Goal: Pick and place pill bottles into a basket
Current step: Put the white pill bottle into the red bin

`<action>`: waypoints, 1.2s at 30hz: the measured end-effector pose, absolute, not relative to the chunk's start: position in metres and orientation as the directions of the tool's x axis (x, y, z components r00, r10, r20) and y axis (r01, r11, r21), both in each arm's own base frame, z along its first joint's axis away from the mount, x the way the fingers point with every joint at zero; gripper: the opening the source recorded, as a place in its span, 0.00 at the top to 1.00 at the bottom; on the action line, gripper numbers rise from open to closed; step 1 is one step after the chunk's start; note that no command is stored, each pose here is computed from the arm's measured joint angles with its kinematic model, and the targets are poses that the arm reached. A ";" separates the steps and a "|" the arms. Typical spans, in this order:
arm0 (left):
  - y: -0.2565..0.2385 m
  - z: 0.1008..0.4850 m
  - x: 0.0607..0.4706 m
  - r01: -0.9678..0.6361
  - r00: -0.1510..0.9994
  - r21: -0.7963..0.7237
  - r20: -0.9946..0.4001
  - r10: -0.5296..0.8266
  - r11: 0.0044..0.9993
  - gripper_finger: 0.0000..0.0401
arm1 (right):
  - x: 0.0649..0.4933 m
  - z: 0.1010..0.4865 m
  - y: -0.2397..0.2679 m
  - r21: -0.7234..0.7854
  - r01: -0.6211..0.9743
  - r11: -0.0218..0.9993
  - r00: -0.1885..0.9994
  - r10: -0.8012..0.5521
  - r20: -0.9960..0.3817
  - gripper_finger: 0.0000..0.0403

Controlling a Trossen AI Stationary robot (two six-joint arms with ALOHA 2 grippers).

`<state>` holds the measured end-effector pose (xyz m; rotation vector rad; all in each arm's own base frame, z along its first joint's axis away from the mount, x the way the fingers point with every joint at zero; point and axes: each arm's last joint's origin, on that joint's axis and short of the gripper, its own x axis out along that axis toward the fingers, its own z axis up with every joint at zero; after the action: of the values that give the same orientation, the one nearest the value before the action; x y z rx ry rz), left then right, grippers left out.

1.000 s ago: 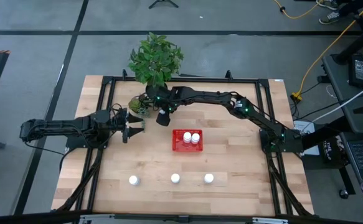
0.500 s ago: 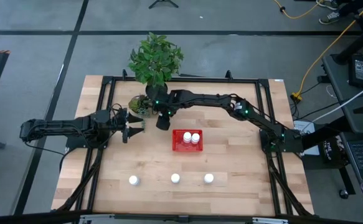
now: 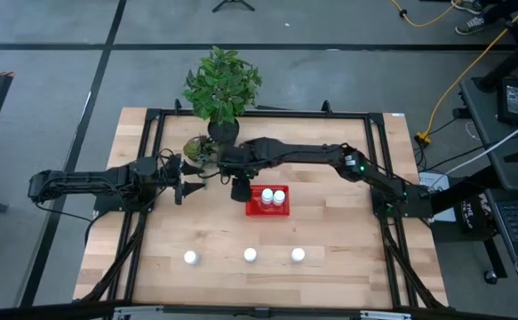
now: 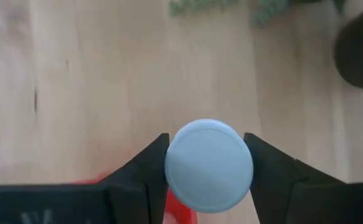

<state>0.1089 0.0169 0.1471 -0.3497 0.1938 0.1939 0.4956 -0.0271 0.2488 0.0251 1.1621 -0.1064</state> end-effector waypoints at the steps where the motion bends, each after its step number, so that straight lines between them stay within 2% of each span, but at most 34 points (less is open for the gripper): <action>1: 0.017 0.147 0.109 -0.221 0.963 -0.320 -0.221 0.154 0.921 0.30 | 0.493 0.256 -0.025 -0.034 0.110 0.993 0.405 -0.076 -0.911 0.59; 4: 0.017 0.147 0.109 -0.218 0.963 -0.322 -0.224 0.150 0.921 0.30 | 0.485 0.270 -0.017 -0.023 0.126 0.992 0.403 -0.073 -0.912 0.59; 9: 0.017 0.147 0.109 -0.219 0.963 -0.330 -0.225 0.149 0.918 0.30 | 0.473 0.274 -0.003 -0.051 0.128 0.990 0.321 -0.090 -0.943 0.59; 13: 0.017 0.147 0.109 -0.220 0.963 -0.337 -0.225 0.148 0.915 0.30 | 0.469 0.276 0.007 -0.085 0.112 0.990 0.298 -0.115 -0.948 0.59; 20: 0.017 0.147 0.109 -0.218 0.963 -0.331 -0.225 0.148 0.918 0.30 | 0.469 0.277 0.010 -0.120 0.130 0.984 0.306 -0.155 -0.939 0.59; 28: 0.017 0.147 0.109 -0.218 0.963 -0.330 -0.226 0.148 0.918 0.30 | 0.451 0.299 0.008 -0.149 0.118 0.982 0.318 -0.179 -0.931 0.59; 33: 0.017 0.146 0.109 -0.221 0.961 -0.329 -0.232 0.148 0.918 0.30 | 0.418 0.314 0.007 -0.141 0.132 0.981 0.382 -0.181 -0.906 0.59; 36: 0.017 0.146 0.109 -0.220 0.961 -0.318 -0.233 0.149 0.922 0.30 | 0.404 0.313 0.006 -0.084 0.149 0.985 0.551 -0.153 -0.820 0.59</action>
<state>0.1095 0.0168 0.1460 -0.3491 0.2074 0.1908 0.4040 0.0055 0.3131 -0.0049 0.9712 -0.1787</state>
